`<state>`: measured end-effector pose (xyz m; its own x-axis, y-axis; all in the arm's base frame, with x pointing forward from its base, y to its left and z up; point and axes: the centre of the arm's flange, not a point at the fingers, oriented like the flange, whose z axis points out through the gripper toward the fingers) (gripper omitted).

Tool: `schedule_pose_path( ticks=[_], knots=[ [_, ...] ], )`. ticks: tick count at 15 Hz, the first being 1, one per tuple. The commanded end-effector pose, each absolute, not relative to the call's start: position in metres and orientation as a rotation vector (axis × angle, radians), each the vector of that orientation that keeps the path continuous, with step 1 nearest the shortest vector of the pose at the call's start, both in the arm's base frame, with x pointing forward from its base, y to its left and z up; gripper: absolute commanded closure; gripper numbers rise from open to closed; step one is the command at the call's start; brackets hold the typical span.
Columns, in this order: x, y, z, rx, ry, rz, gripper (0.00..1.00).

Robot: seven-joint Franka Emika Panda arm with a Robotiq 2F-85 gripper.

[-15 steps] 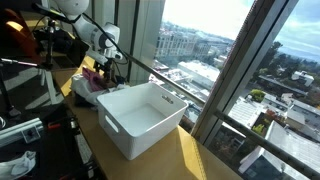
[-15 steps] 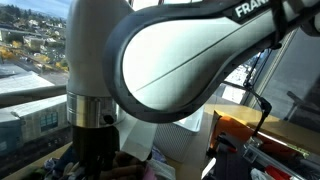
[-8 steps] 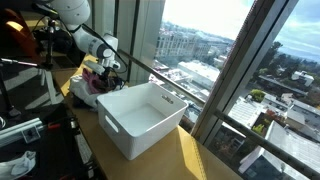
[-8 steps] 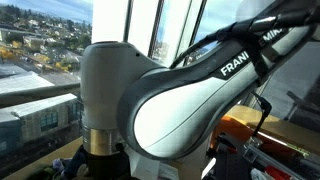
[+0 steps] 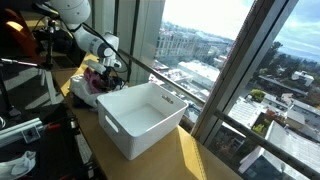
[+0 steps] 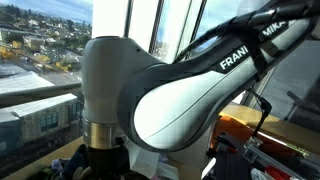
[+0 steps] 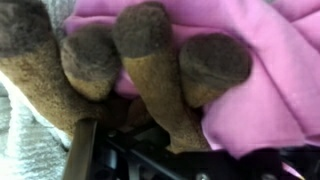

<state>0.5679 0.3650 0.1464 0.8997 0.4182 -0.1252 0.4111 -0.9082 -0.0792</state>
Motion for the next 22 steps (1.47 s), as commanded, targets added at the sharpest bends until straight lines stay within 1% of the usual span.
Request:
schedule_pose_path(
  ticks=[1,5,9,13,18,22],
  knots=[
    [0.567,0.358,0.146,-3.03,-0.655,0.199,0.71],
    [0.576,0.354,0.169,-3.033,-0.648,0.16,1.0],
    [0.585,0.345,0.194,-3.047,-0.638,0.121,1.0],
    [0.597,0.33,0.242,-3.062,-0.613,0.04,1.0],
    [0.613,0.306,0.322,-3.088,-0.583,-0.098,1.0],
    [0.624,0.26,0.4,-3.136,-0.532,-0.211,1.0]
  ],
)
